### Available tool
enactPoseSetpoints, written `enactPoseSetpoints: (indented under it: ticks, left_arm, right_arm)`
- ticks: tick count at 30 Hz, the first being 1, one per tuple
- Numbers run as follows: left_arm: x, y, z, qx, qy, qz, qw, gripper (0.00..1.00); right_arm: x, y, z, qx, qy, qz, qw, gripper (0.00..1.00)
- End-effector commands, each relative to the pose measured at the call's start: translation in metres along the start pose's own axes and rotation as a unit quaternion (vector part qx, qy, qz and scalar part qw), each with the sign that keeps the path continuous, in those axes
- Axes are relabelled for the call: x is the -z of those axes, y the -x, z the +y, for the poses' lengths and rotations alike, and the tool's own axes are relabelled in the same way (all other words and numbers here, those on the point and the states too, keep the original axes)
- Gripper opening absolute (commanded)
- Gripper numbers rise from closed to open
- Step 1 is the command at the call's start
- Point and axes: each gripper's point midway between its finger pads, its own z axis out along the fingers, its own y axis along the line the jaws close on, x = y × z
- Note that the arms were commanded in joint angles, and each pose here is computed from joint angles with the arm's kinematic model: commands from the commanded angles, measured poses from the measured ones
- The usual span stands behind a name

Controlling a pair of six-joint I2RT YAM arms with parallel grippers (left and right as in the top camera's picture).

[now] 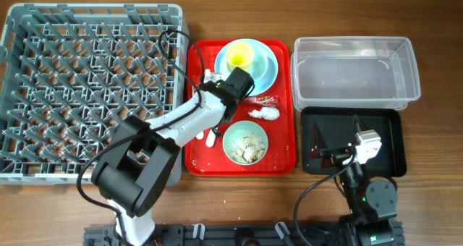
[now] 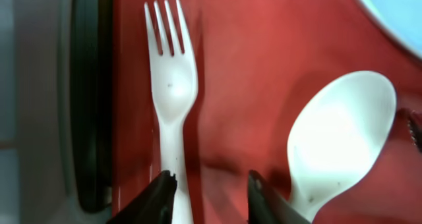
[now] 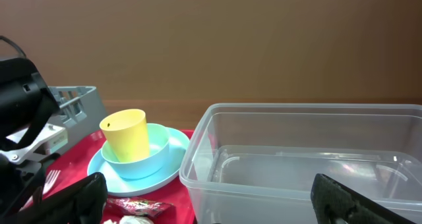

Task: Sort waste into correct bins and load items into the dishwasher rack
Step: 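Lower the left gripper onto the white fork and grasp it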

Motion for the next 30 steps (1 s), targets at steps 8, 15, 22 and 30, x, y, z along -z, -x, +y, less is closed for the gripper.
enactPoseSetpoints:
  ticks: [8, 15, 22, 30]
  left_arm:
    - [0.000, 0.007, 0.016, -0.026, 0.043, -0.027, 0.998, 0.39]
    - [-0.016, -0.008, 0.017, -0.024, 0.041, -0.027, 0.998, 0.35]
    - [-0.025, -0.020, 0.004, -0.017, 0.002, -0.017, 1.000, 0.22]
    - [-0.023, -0.031, -0.021, -0.014, -0.068, 0.017, 0.997, 0.22]
  right_arm:
    - [0.000, 0.002, 0.000, 0.004, 0.000, -0.005, 1.000, 1.00]
    - [0.000, 0.002, 0.000, 0.004, 0.000, -0.005, 1.000, 1.00]
    - [0.000, 0.002, 0.000, 0.004, 0.000, -0.005, 1.000, 1.00]
    - [0.000, 0.002, 0.000, 0.004, 0.000, -0.005, 1.000, 1.00]
